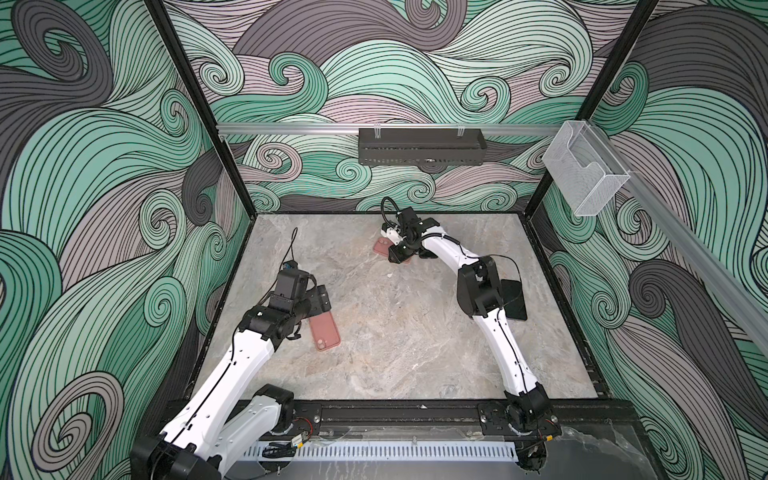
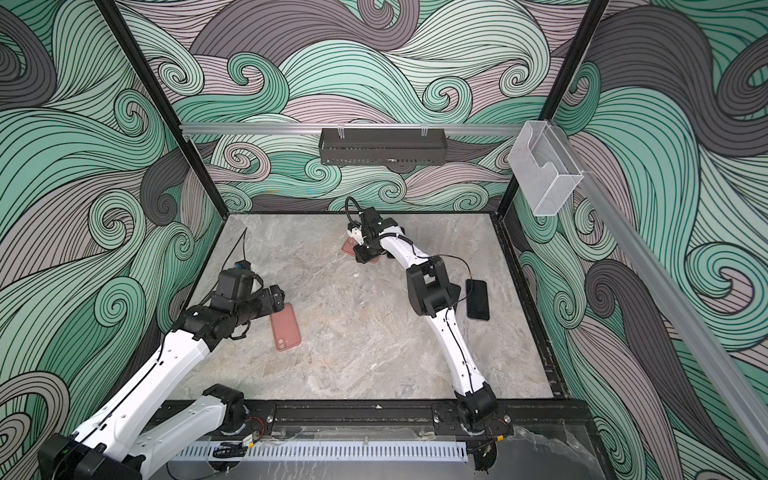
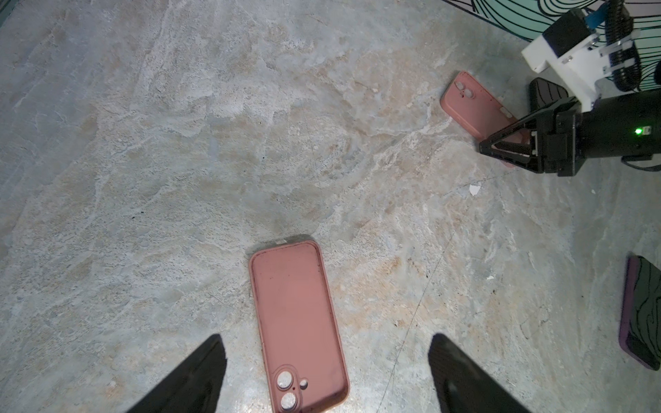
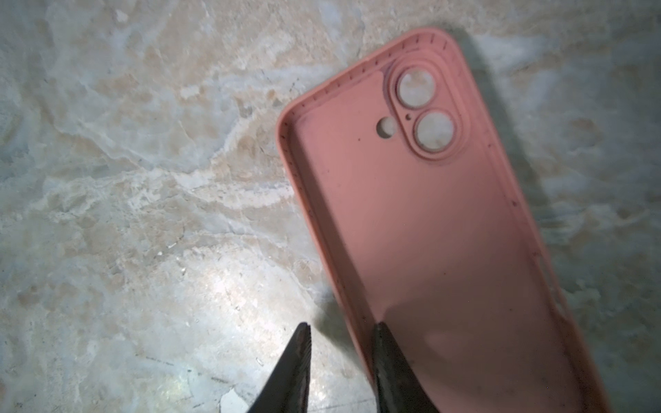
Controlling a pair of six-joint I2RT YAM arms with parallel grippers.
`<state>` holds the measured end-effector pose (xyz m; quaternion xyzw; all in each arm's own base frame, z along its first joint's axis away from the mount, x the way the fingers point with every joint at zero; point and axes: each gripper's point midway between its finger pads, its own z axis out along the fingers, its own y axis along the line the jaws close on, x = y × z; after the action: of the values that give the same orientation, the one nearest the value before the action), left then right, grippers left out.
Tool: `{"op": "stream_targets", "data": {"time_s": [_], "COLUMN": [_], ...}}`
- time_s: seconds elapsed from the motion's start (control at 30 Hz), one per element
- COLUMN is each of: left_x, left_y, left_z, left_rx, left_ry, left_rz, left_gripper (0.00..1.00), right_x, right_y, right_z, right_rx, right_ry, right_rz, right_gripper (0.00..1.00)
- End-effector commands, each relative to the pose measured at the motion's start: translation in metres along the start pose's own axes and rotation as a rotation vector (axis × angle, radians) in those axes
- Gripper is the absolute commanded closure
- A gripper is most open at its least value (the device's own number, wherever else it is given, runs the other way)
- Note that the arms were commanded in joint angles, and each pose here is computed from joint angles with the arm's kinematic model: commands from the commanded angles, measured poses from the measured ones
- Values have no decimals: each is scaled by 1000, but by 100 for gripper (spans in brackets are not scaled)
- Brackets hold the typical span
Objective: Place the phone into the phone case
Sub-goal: 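Close the right gripper on the edge of the far pink case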
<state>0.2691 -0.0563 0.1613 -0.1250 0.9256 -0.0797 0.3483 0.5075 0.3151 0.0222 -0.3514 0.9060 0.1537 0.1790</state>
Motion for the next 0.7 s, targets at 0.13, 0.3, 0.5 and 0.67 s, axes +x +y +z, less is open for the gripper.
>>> {"op": "stream_targets", "data": {"time_s": [0.13, 0.3, 0.5, 0.67], "left_x": [-9, -5, -1, 0], "left_y": [0, 0, -2, -6], "left_z": [-2, 1, 7, 14], "left_rx": [-9, -9, 8, 27], "left_ry": [-13, -5, 0, 11], "left_rz": [4, -8, -35, -49], "left_gripper": [9, 9, 9, 9], "right_x": [13, 20, 26, 28], "right_y": [0, 6, 27, 57], "right_z": [4, 2, -16, -41], "right_rx": [24, 18, 15, 7], "right_ry": [61, 89, 109, 95], "right_rz": [-51, -102, -174, -249], "right_gripper": [85, 97, 99, 100]}}
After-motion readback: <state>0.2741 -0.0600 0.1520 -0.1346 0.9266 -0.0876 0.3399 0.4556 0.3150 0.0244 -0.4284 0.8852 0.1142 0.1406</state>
